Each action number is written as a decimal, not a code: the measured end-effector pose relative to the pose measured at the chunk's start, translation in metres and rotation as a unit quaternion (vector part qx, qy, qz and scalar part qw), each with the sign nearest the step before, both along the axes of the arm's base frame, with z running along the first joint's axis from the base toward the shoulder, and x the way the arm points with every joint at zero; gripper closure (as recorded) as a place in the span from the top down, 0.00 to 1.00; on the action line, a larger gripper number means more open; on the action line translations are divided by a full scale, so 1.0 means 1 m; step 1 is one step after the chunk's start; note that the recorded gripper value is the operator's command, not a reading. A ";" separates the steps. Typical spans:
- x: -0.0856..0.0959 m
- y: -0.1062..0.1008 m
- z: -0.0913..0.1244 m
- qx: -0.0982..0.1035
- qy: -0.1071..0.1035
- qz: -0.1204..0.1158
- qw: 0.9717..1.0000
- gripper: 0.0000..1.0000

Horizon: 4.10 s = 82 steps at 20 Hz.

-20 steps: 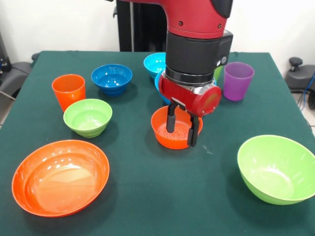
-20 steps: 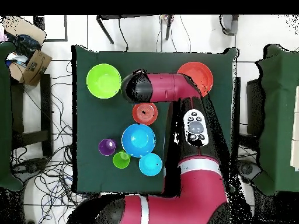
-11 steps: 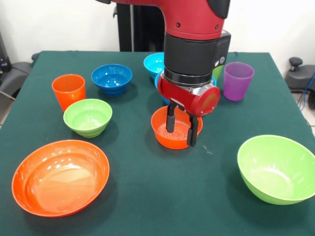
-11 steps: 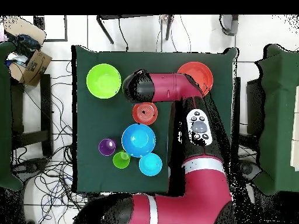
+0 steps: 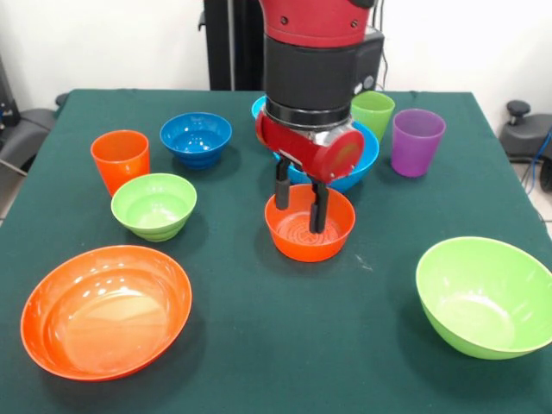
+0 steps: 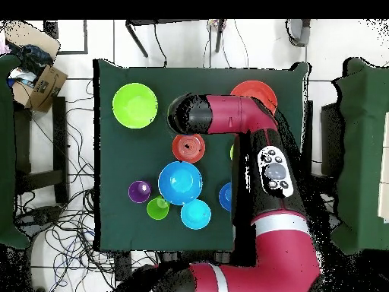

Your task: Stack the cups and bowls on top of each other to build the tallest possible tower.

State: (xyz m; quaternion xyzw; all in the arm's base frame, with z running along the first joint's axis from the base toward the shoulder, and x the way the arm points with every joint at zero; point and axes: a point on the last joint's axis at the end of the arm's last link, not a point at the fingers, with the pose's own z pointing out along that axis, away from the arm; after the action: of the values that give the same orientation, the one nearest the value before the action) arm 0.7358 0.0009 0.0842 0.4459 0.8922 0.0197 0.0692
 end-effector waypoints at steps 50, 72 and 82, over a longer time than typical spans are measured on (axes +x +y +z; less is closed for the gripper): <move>-0.150 0.186 0.046 0.014 0.075 0.237 0.968 1.00; -0.218 0.186 0.004 -0.051 0.050 0.253 0.965 1.00; -0.227 0.175 -0.014 -0.065 0.044 0.243 0.967 1.00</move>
State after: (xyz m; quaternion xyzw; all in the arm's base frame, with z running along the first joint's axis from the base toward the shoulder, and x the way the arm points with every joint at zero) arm 0.5084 0.1764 0.0706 0.2111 0.9752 -0.0418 0.0522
